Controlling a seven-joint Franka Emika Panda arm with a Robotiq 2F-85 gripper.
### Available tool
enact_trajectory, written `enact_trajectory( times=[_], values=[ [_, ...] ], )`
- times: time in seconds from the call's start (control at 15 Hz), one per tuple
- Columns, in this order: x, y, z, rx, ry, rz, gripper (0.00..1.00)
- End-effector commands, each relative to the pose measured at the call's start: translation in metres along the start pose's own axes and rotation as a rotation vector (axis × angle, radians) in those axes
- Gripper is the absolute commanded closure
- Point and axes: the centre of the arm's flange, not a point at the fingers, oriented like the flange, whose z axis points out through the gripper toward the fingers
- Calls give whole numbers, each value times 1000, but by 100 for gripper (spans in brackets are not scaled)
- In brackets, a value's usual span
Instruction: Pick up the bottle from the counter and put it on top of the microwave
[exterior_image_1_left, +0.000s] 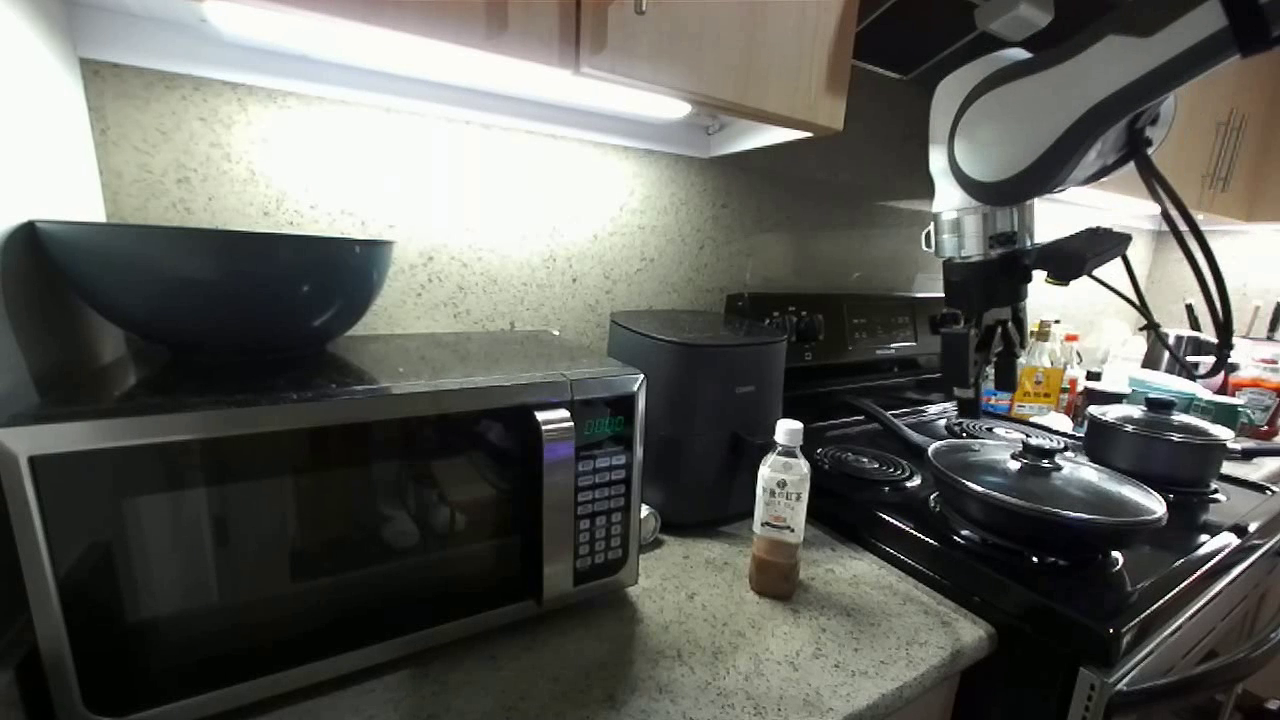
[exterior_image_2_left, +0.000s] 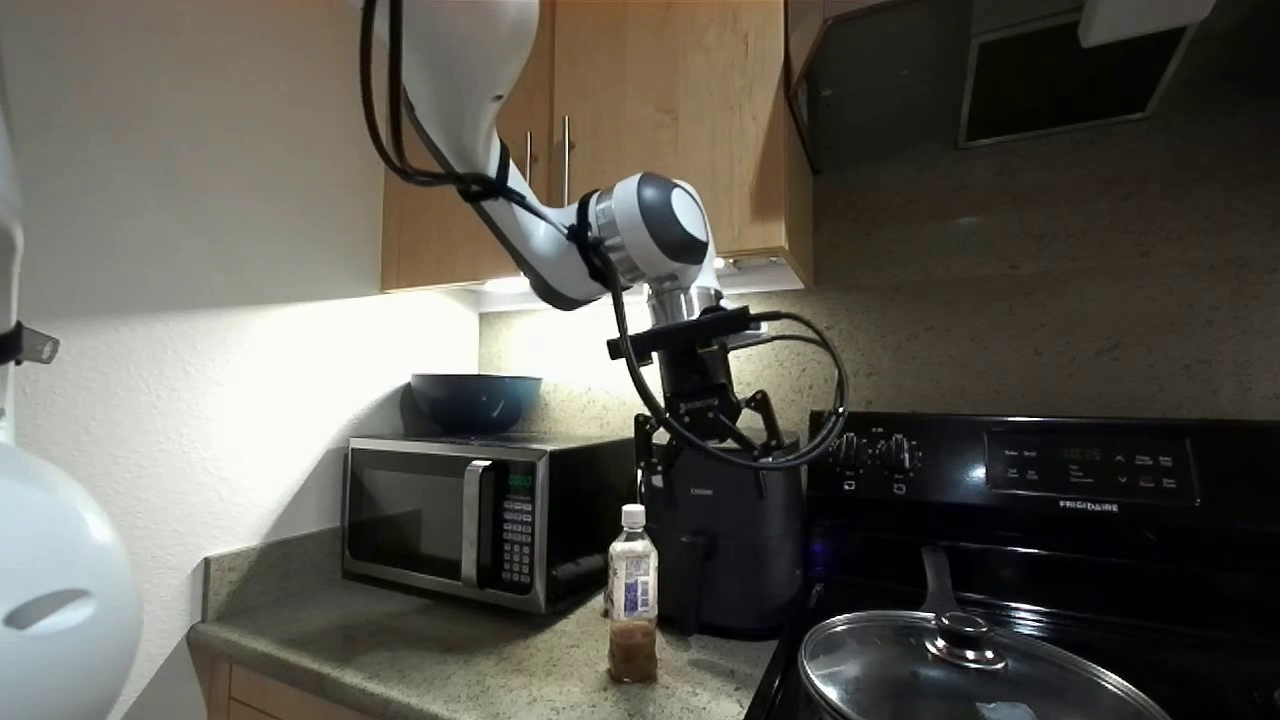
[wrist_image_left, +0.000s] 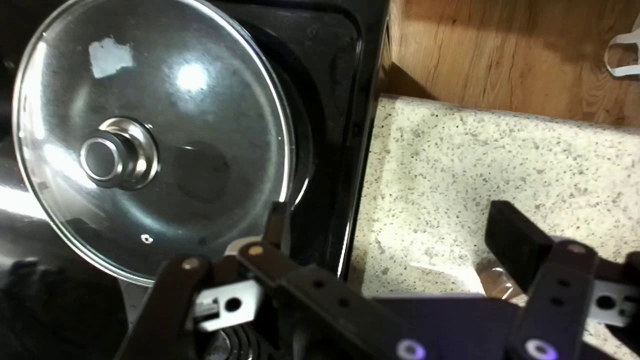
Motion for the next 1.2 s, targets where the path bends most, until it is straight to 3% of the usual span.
enact_trajectory(
  times=[0.0, 0.27, 0.33, 0.6, 1.13],
  values=[
    [22, -30, 18, 6, -8, -110, 0],
    [28, -48, 27, -32, -49, -188, 0],
    [27, -52, 27, -13, -44, -137, 0],
    [28, -53, 29, -13, -47, -140, 0],
    [70, -96, 36, 67, 14, -252, 0]
  ],
)
